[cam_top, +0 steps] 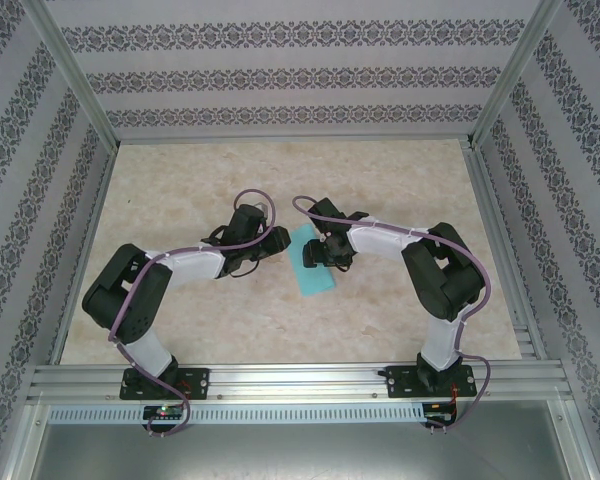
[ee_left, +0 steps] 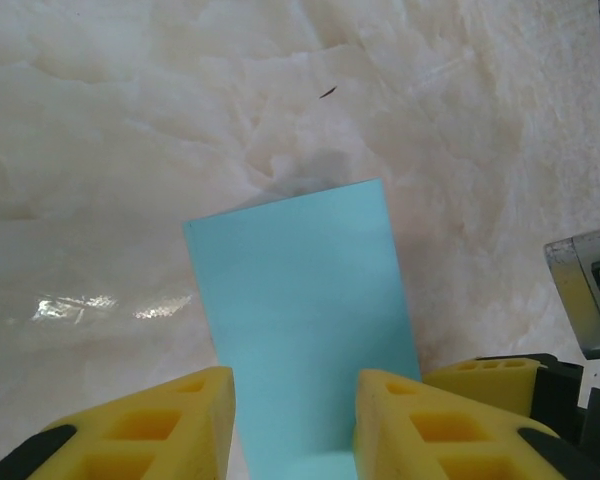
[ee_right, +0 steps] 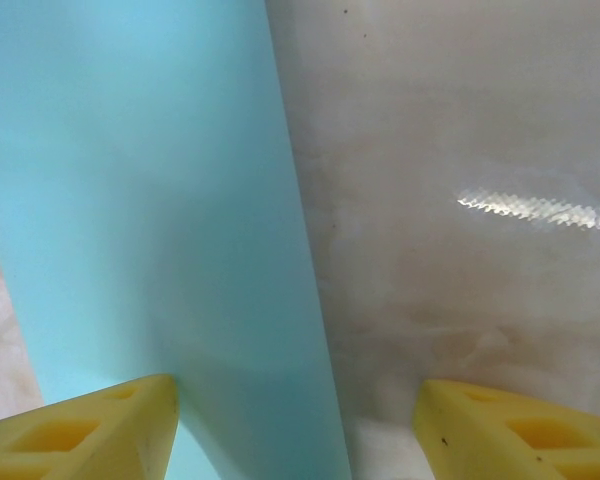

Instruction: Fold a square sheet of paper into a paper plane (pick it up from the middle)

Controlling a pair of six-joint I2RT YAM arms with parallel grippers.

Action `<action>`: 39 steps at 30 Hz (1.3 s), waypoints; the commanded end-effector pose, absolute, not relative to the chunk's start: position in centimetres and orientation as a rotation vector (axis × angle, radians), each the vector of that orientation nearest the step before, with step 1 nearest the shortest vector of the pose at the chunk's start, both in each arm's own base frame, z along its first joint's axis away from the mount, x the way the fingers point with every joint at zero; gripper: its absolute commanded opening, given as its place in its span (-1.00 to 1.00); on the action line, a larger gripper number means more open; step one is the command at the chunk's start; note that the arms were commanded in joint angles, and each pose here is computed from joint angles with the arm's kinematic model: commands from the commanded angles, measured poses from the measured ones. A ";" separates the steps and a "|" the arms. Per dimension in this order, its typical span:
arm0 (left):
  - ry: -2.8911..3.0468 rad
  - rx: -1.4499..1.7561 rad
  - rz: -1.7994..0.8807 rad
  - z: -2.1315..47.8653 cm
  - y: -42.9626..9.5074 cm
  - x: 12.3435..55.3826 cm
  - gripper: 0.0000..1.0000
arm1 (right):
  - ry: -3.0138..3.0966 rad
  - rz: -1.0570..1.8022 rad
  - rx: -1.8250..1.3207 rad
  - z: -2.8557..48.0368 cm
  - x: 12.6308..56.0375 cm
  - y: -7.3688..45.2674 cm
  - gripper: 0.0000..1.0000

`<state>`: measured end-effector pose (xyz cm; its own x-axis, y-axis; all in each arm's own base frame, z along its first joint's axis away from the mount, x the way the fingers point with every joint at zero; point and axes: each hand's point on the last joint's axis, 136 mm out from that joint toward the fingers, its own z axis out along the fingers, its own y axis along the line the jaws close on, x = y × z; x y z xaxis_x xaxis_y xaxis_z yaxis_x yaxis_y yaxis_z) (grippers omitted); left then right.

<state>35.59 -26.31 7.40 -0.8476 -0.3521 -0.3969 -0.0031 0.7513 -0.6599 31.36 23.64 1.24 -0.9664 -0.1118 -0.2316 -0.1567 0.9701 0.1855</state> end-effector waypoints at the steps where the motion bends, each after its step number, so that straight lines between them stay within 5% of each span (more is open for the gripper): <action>1: 2.449 -0.268 -0.956 7.5 -26.8 35.9 -0.26 | 3.004 0.224 -0.192 -3.2 29.5 22.0 0.34; 39: 2.496 -0.255 -1.008 7.2 -28.1 36.0 -0.46 | 3.056 0.159 -0.219 -5.5 28.3 22.4 0.39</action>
<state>35.40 -27.63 5.91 -0.8882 -0.3285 -0.3212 -0.0248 0.7324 -0.6804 31.36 23.68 0.65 -0.9680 -0.1113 -0.2250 -0.1480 0.9770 0.1536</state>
